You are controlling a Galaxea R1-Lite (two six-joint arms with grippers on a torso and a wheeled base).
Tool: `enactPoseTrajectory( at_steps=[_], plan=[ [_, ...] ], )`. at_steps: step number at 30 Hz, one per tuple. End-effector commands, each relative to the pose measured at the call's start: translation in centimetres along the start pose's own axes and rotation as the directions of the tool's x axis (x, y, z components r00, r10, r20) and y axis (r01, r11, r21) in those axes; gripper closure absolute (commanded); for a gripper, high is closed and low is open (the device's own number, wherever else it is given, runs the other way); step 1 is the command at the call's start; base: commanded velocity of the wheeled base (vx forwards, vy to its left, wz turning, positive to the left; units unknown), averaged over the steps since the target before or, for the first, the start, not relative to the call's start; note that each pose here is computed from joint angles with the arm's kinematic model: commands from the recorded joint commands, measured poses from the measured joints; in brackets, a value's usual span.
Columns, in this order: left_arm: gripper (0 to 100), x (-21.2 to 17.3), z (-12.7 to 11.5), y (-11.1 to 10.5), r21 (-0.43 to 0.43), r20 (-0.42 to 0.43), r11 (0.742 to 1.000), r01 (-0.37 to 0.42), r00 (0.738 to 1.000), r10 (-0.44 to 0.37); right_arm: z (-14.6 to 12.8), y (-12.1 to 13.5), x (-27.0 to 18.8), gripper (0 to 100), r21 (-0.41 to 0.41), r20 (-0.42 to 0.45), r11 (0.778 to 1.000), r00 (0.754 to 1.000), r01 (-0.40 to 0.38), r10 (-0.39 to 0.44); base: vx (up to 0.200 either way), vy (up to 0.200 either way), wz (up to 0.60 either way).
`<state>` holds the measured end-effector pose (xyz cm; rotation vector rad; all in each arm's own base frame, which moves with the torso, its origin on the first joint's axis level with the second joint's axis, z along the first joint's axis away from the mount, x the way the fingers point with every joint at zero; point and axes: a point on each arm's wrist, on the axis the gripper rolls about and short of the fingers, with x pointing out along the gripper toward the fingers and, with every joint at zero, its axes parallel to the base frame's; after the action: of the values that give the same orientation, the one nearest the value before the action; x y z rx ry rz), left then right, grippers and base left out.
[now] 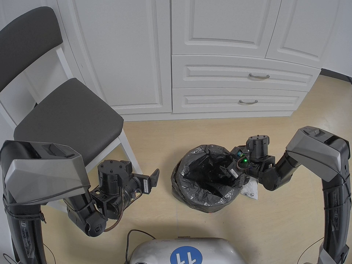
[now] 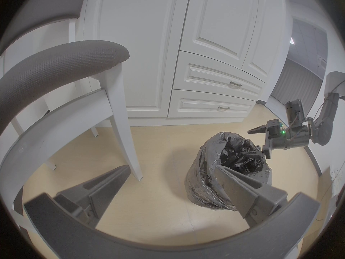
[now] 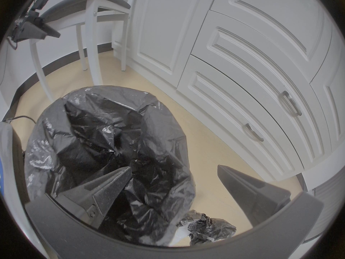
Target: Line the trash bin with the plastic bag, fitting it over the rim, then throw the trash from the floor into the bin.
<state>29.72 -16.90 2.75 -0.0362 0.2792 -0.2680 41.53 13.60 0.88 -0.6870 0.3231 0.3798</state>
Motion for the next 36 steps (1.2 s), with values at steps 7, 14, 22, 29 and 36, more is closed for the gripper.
enactPoseTrajectory(
  at_steps=[7,14,22,29,36],
  plan=[
    [0,0.0,-0.1,0.1,0.000,-0.004,1.000,-0.005,1.000,0.005,-0.6,1.7,5.6,0,0.093,0.013,0.992,0.996,0.088,-0.090,0.000,0.000,0.00],
    [0,0.0,-0.1,0.1,-0.002,-0.003,1.000,-0.004,1.000,0.004,-0.2,1.1,7.9,0,0.157,0.044,0.966,0.975,0.207,-0.216,0.000,0.000,0.00],
    [0,-0.3,0.0,0.1,-0.003,0.012,1.000,-0.001,1.000,0.001,1.0,0.3,5.4,0,0.157,0.048,0.969,0.979,0.189,-0.199,0.000,0.000,0.00],
    [0,-0.6,-0.1,0.1,-0.001,0.006,1.000,0.001,1.000,-0.001,2.6,-1.3,-0.4,0,0.146,0.048,0.987,0.996,0.061,-0.069,0.000,0.000,0.00],
    [0,-1.7,-0.3,0.4,0.007,-0.022,1.000,0.008,1.000,-0.008,2.5,-5.4,-5.9,0,0.185,0.040,0.981,0.996,0.066,-0.074,0.000,0.000,0.00]
  ],
)
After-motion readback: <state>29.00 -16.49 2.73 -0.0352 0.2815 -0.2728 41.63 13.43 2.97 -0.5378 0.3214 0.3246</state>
